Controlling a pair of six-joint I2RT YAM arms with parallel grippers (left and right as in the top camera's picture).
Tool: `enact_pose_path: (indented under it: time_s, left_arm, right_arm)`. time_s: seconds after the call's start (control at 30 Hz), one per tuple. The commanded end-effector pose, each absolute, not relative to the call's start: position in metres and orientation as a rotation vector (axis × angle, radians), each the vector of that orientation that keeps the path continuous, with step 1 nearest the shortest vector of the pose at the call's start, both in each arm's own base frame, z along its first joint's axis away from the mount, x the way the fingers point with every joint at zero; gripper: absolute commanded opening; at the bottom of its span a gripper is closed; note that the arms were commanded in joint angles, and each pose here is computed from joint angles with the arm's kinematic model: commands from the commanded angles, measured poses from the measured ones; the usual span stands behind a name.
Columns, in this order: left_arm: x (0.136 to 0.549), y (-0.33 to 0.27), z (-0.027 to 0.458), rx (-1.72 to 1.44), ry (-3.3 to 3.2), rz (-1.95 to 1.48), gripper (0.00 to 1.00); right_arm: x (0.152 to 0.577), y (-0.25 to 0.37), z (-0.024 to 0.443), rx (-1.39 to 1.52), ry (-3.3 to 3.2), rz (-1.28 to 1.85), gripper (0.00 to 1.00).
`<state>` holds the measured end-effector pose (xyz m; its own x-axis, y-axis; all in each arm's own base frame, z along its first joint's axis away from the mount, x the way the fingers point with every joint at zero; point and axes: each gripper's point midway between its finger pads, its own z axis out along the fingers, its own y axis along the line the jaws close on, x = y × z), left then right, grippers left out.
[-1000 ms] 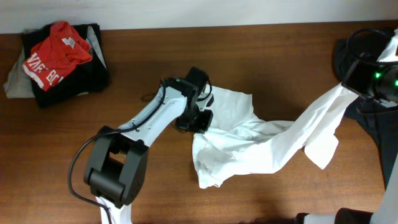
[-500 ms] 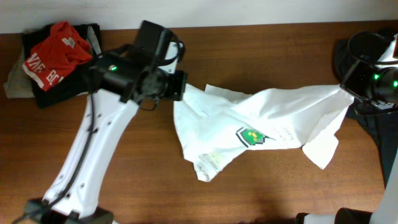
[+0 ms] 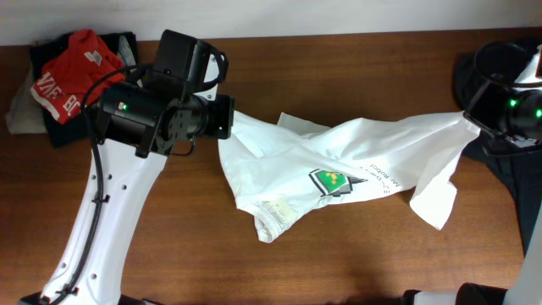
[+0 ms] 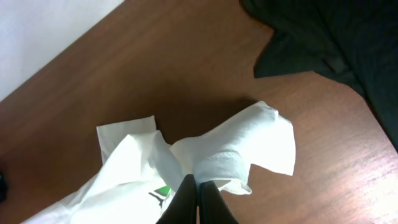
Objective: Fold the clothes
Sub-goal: 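Lift the shirt with both grippers and stretch it wide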
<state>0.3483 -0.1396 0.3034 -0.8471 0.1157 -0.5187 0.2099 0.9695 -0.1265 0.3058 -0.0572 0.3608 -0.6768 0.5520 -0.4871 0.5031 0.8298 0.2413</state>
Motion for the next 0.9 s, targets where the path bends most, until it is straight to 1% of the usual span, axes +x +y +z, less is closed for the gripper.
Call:
enact_pose_path:
  time_s: [0.0, 0.1, 0.13, 0.2, 0.27, 0.33, 0.43, 0.5, 0.7, 0.8, 0.87]
  left_arm:
    - [0.37, -0.133, 0.303, 0.195, 2.549, -0.165, 0.01]
    - [0.396, -0.134, 0.278, 0.174, 2.577, -0.129, 0.01]
    - [0.416, -0.129, 0.265, 0.14, 2.576, -0.12, 0.01]
    - [0.449, -0.115, 0.256, 0.069, 2.536, -0.117, 0.01]
    - [0.464, -0.085, 0.261, -0.065, 2.501, -0.14, 0.01]
    - [0.468, -0.045, 0.29, -0.169, 2.447, -0.143, 0.01]
    - [0.455, -0.012, 0.331, -0.246, 2.399, -0.15, 0.01]
    - [0.44, -0.009, 0.349, -0.235, 2.4, -0.14, 0.01]
    - [0.372, -0.01, 0.376, -0.248, 2.463, -0.139, 0.01]
    - [0.368, -0.01, 0.375, -0.248, 2.471, -0.138, 0.01]
    - [0.383, -0.01, 0.366, -0.249, 2.479, -0.137, 0.01]
  right_arm:
    - [0.316, -0.062, 0.355, 0.788, 2.452, 0.107, 0.04]
    - [0.335, -0.066, 0.341, 0.797, 2.478, 0.103, 0.04]
    - [0.348, -0.068, 0.334, 0.796, 2.483, 0.102, 0.04]
    - [0.371, -0.07, 0.328, 0.74, 2.477, 0.118, 0.04]
    - [0.387, -0.07, 0.329, 0.704, 2.448, 0.138, 0.04]
    - [0.393, -0.071, 0.339, 0.688, 2.398, 0.142, 0.04]
    - [0.389, -0.068, 0.357, 0.668, 2.354, 0.158, 0.04]
    - [0.378, -0.065, 0.369, 0.657, 2.333, 0.17, 0.04]
    - [0.326, -0.054, 0.391, 0.656, 2.327, 0.169, 0.04]
    - [0.331, -0.055, 0.386, 0.661, 2.34, 0.169, 0.04]
    - [0.343, -0.058, 0.378, 0.678, 2.355, 0.171, 0.04]
